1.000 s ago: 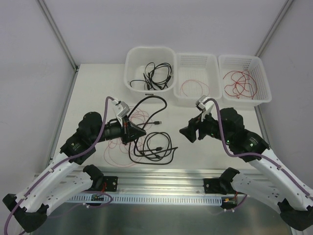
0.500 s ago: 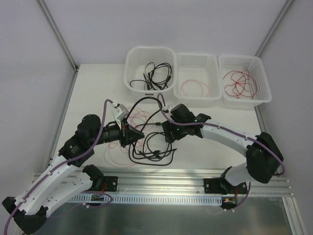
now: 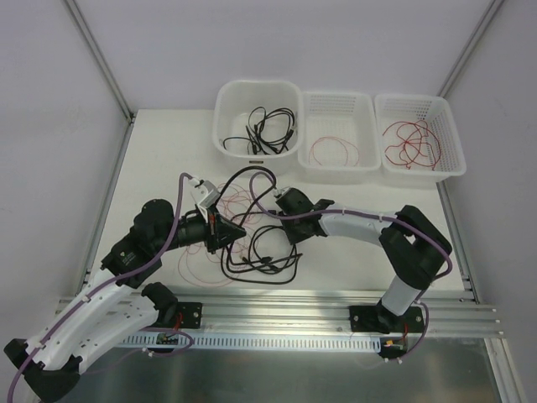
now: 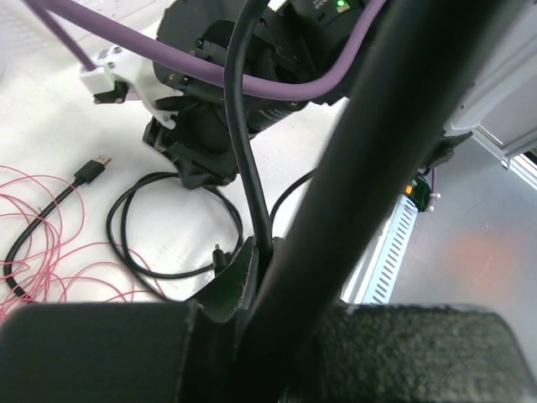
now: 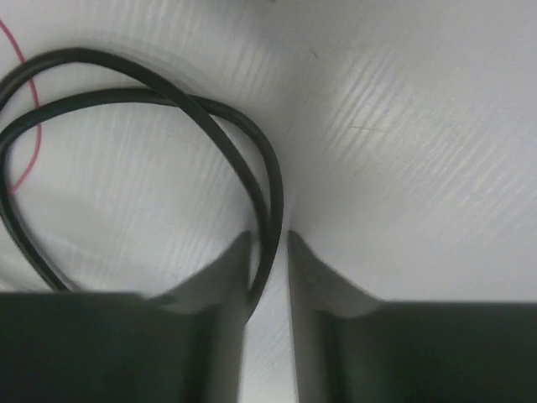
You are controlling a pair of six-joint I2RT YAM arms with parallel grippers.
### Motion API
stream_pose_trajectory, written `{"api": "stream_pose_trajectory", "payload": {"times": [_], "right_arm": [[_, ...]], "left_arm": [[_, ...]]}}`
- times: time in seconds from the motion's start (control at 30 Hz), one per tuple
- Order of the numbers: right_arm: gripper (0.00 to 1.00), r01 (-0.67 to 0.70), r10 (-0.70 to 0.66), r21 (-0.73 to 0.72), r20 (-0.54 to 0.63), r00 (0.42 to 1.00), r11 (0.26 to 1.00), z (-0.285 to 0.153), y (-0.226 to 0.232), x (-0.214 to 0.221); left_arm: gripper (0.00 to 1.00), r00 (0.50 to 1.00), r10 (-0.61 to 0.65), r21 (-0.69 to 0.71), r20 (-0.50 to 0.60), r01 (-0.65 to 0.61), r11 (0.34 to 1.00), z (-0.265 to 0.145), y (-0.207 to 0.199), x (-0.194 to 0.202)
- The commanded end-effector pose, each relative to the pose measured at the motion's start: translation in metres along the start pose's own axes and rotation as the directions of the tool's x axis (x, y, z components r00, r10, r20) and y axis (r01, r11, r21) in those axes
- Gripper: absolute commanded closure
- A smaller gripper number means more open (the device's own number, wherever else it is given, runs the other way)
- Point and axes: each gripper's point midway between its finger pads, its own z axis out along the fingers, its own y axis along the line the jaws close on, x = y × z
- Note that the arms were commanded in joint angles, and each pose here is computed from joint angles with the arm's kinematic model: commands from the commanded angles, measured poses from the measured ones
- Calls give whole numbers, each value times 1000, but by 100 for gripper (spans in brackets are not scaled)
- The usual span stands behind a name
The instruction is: Untangle the cables
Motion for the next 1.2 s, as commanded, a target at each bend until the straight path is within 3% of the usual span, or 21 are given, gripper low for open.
{"api": "stream_pose_trajectory", "payload": {"times": [0.0, 0.07, 0.23, 0.47, 0.73, 1.0, 1.17], "right_arm": [[87, 3, -1, 129, -12, 1000, 992, 5, -22, 9], [99, 18, -17, 174, -7, 1000, 985, -4, -35, 12], [99, 18, -29, 240, 45, 999, 971, -39, -60, 6], [99, -76, 2, 357, 204, 979, 931, -119, -116, -14], [99, -224, 41, 382, 432, 901, 897, -224, -156, -33], [99, -201, -3, 282, 587, 810, 938, -293, -138, -95], [99, -173, -31, 236, 669, 743, 956, -310, -125, -159]], "left_arm": [[100, 999, 28, -44, 39, -27, 999, 0, 7, -7], [100, 999, 27, -88, 41, -23, 996, 0, 15, -7], [100, 999, 22, -181, 37, -15, 983, 2, 34, -5], [100, 1000, -15, -327, 8, 17, 945, 4, 69, 6], [100, 987, -158, -499, -30, 123, 858, 2, 124, 14], [98, 927, -343, -594, -150, 193, 781, 15, 156, 50], [83, 848, -479, -634, -228, 244, 734, 21, 163, 95]]}}
